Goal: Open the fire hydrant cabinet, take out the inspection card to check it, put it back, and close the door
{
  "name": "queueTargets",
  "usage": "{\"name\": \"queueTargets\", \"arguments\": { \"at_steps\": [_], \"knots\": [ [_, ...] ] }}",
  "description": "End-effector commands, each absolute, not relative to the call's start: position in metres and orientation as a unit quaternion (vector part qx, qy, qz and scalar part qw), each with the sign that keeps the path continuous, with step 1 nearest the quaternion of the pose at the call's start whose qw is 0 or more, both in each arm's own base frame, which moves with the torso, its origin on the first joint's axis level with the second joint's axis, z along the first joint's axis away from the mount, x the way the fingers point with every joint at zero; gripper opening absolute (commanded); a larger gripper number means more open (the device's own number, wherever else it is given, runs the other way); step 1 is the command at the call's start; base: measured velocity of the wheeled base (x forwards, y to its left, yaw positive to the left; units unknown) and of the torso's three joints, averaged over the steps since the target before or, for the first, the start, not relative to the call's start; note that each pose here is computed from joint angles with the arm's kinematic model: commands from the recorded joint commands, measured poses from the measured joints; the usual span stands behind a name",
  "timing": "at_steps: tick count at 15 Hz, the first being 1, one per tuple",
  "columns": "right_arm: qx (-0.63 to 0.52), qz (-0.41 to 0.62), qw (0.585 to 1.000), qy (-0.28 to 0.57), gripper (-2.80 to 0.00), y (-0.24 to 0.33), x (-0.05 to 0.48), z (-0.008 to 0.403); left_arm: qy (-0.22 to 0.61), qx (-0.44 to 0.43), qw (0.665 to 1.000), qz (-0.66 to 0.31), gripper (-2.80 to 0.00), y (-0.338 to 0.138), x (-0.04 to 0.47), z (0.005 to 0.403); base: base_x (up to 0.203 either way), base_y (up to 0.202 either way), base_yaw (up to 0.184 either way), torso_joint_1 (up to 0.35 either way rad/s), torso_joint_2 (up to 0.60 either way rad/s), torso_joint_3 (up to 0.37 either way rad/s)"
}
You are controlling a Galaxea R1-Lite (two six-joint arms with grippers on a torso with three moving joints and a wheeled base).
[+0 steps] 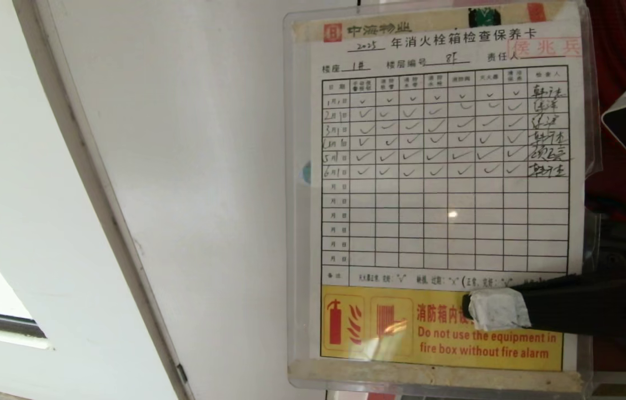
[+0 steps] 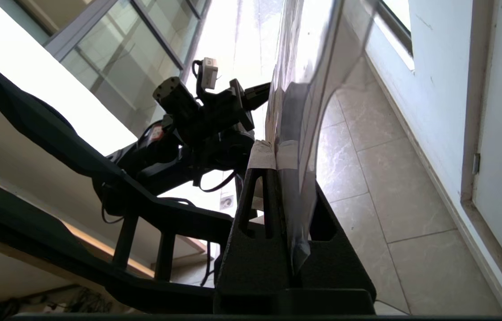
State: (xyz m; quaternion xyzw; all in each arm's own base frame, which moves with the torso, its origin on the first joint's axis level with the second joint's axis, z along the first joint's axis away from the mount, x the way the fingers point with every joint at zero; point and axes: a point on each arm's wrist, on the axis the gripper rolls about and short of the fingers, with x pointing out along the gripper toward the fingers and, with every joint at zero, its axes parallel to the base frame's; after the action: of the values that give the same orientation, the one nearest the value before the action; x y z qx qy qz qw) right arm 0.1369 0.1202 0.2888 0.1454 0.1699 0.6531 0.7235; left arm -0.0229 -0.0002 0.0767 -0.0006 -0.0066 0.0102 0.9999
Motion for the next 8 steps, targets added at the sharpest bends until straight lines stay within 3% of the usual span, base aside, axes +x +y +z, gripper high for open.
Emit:
{"name": "queueTargets", "arguments": {
  "at_steps": [1, 8],
  "knots": [
    [0.145, 0.657, 0.719, 0.176, -2.80, 0.1255, 0.1354, 0.2872, -0.003, -0.001, 1.000, 0.011, -2.80, -0.0002, -0.0223, 0.0750, 0.000, 0.000, 0.000, 0.000, 0.00, 0.000],
    [0.147, 0.662, 0.711, 0.184, -2.80, 0.1325, 0.1293, 0.2859, -0.003, -0.001, 1.000, 0.010, -2.80, -0.0002, -0.0223, 0.0750, 0.000, 0.000, 0.000, 0.000, 0.00, 0.000]
  ]
}}
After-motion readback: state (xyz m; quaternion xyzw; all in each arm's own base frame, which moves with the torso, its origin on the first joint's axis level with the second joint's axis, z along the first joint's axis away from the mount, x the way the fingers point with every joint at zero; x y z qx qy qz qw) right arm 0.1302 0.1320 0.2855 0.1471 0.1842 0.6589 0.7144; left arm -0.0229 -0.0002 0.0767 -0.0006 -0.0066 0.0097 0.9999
